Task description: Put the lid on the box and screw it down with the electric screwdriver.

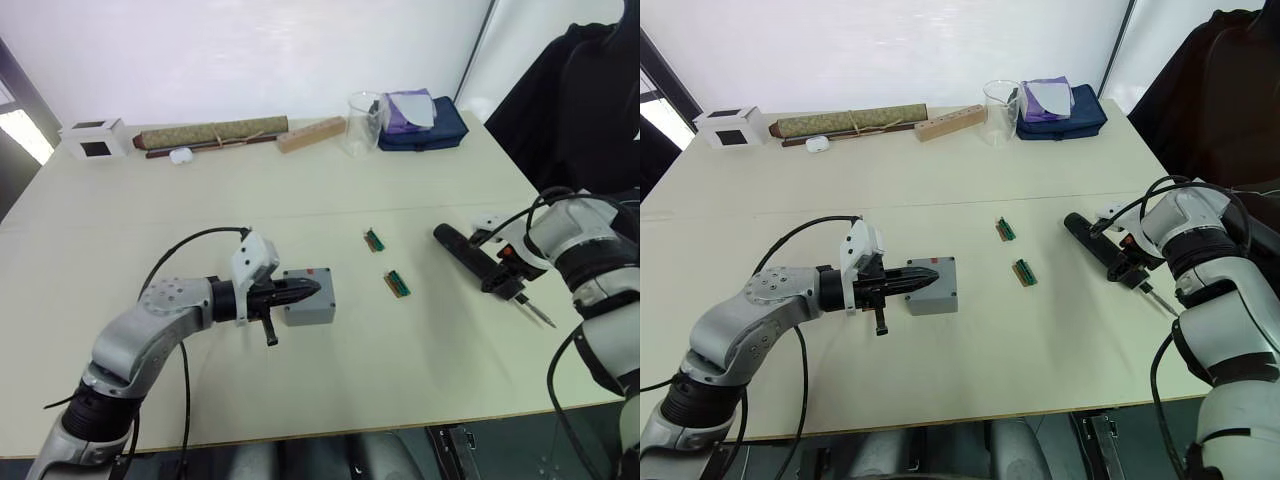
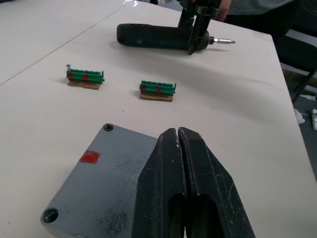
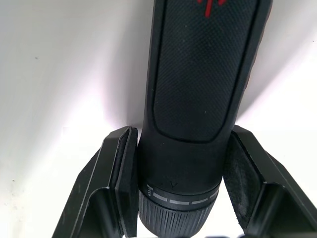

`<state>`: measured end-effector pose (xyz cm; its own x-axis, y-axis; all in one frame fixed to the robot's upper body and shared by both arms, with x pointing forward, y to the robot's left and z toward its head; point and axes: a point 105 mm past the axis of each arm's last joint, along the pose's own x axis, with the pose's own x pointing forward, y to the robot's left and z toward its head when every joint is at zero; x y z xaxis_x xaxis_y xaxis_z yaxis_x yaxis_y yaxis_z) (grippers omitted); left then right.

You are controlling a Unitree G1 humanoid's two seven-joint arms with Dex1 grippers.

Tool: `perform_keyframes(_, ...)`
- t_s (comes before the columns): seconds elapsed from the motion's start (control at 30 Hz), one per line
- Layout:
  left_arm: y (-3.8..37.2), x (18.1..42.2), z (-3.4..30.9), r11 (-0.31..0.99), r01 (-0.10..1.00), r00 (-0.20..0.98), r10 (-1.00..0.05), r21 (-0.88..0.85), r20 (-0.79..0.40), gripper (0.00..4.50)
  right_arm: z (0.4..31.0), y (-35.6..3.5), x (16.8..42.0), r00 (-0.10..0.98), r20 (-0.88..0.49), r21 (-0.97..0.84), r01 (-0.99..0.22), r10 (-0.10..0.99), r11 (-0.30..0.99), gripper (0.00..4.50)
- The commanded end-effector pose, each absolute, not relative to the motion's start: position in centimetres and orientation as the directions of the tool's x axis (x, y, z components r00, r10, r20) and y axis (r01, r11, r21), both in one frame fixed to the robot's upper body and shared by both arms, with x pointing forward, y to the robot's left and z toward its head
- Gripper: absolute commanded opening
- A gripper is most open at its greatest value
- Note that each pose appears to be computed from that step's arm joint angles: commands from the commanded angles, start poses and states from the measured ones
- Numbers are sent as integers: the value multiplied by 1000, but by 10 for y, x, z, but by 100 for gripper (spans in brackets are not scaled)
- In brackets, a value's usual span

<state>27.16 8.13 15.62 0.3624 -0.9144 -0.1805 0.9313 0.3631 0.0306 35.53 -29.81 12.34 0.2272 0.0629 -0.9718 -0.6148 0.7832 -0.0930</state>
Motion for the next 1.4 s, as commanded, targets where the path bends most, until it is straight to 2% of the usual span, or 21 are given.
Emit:
perform_keyframes(0.03,78,270,164,351,934,357,-920,67,-160,0,114,-291,355,198,-974,-36,-620,112,784,202)
perform_keyframes(0.1,80,272,164,354,933,361,-919,66,-162,0,122,-288,362,238,-962,-39,-604,134,796,202)
perform_keyframes(0.17,86,275,163,361,930,368,-914,68,-172,0,154,-280,381,396,-895,-41,-534,207,844,202)
perform_keyframes(0.23,93,280,167,380,923,385,-907,63,-168,0,198,-270,395,564,-752,79,-436,341,896,202)
perform_keyframes(0.3,100,285,169,394,917,398,-903,56,-163,0,224,-259,401,638,-627,198,-424,447,884,202)
perform_keyframes(0.33,103,286,170,399,915,402,-901,53,-160,0,234,-253,402,655,-569,241,-445,497,863,202)
perform_keyframes(0.4,108,291,175,410,911,412,-900,42,-145,0,264,-237,401,685,-368,342,-530,629,776,202)
perform_keyframes(0.47,114,295,180,420,907,420,-898,31,-133,0,293,-220,392,678,-166,379,-627,716,681,202)
perform_keyframes(0.57,120,299,180,423,906,422,-892,30,-160,0,318,-194,372,673,119,320,-722,730,614,202)
perform_keyframes(0.67,125,301,177,419,907,418,-887,38,-197,0,328,-169,351,662,361,176,-740,657,649,202)
perform_keyframes(0.83,127,303,173,406,912,406,-882,51,-239,0,311,-126,326,611,420,122,-771,671,625,202)
perform_keyframes(0.93,118,302,169,380,923,382,-885,61,-267,0,292,-98,315,594,411,70,-777,692,625,202)
perform_keyframes(1.1,108,300,156,350,934,355,-886,72,-298,0,274,-73,300,550,376,-13,-802,746,597,202)
perform_keyframes(1.27,104,302,135,323,939,344,-858,119,-382,0,261,-58,295,535,338,-44,-813,774,581,202)
perform_keyframes(1.4,101,304,133,323,939,344,-861,121,-375,0,252,-53,298,545,305,-85,-801,781,592,202)
